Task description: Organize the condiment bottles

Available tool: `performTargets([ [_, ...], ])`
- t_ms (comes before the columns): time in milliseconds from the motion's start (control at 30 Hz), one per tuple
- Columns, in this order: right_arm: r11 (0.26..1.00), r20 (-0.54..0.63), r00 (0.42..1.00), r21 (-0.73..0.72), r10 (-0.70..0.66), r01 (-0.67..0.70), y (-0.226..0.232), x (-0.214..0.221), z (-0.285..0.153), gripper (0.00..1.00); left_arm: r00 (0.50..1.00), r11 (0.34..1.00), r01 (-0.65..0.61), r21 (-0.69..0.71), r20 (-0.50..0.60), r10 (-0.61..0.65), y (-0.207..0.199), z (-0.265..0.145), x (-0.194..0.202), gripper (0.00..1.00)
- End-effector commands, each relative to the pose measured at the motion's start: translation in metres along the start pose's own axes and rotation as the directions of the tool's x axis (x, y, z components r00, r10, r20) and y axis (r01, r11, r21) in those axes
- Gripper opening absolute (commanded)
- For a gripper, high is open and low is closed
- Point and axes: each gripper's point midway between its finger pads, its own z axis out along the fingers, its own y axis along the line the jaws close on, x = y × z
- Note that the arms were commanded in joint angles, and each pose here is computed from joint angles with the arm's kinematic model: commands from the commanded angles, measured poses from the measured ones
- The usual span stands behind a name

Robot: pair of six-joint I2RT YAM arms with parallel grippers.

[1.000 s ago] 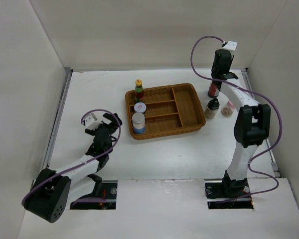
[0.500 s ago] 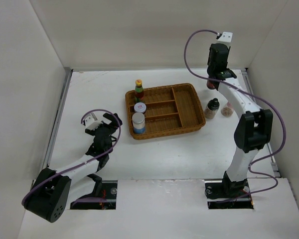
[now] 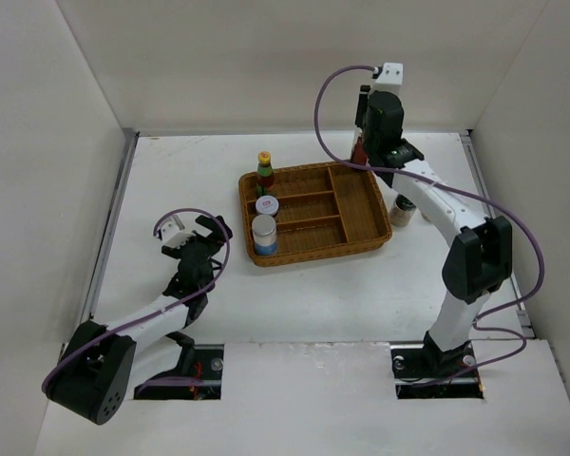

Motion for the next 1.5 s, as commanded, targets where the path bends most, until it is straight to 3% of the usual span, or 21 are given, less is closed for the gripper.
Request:
performTargets([
  [0,0.99,0.183,0.973,-0.023,0.14,-0.138,0.002,-0.058,-0.008,0.27,0.998,0.998,0.052,0.041,0.043,-0.054,-0.015,0.003,-0.016,1.0],
  [600,0.986,0.088,0.984,-0.085,0.154,-0.146,0.048,0.037,-0.002,0.28,0.997,0.998,0.054,0.042,0.046,-0.056,-0.015,0.003,-0.017,1.0],
  [767,0.988,0.069,0.988,-0.081,0.141,-0.135,0.046,0.055,-0.007,0.46,0.997,0.998,0.053,0.041,0.045,-0.055,-0.015,0.002,-0.017,1.0],
  [900,0.988,0.065,0.988,-0.077,0.138,-0.133,0.04,0.052,-0.016,0.69,0.997,0.998,0.054,0.043,0.045,-0.056,-0.016,0.002,-0.017,1.0],
  [1100,0.986,0.067,0.986,-0.078,0.152,-0.147,0.023,0.034,-0.041,0.86,0.997,0.997,0.057,0.044,0.048,-0.059,-0.016,0.002,-0.019,1.0],
  [1300,0.977,0.023,0.978,-0.055,0.209,-0.207,-0.018,0.05,-0.087,0.92,0.997,0.997,0.056,0.045,0.047,-0.058,-0.016,0.001,-0.018,1.0],
  [1467,0.962,-0.067,0.968,0.146,0.24,-0.229,-0.092,0.102,-0.107,0.93,0.998,0.997,0.055,0.053,0.039,-0.057,-0.018,0.002,-0.016,1.0],
])
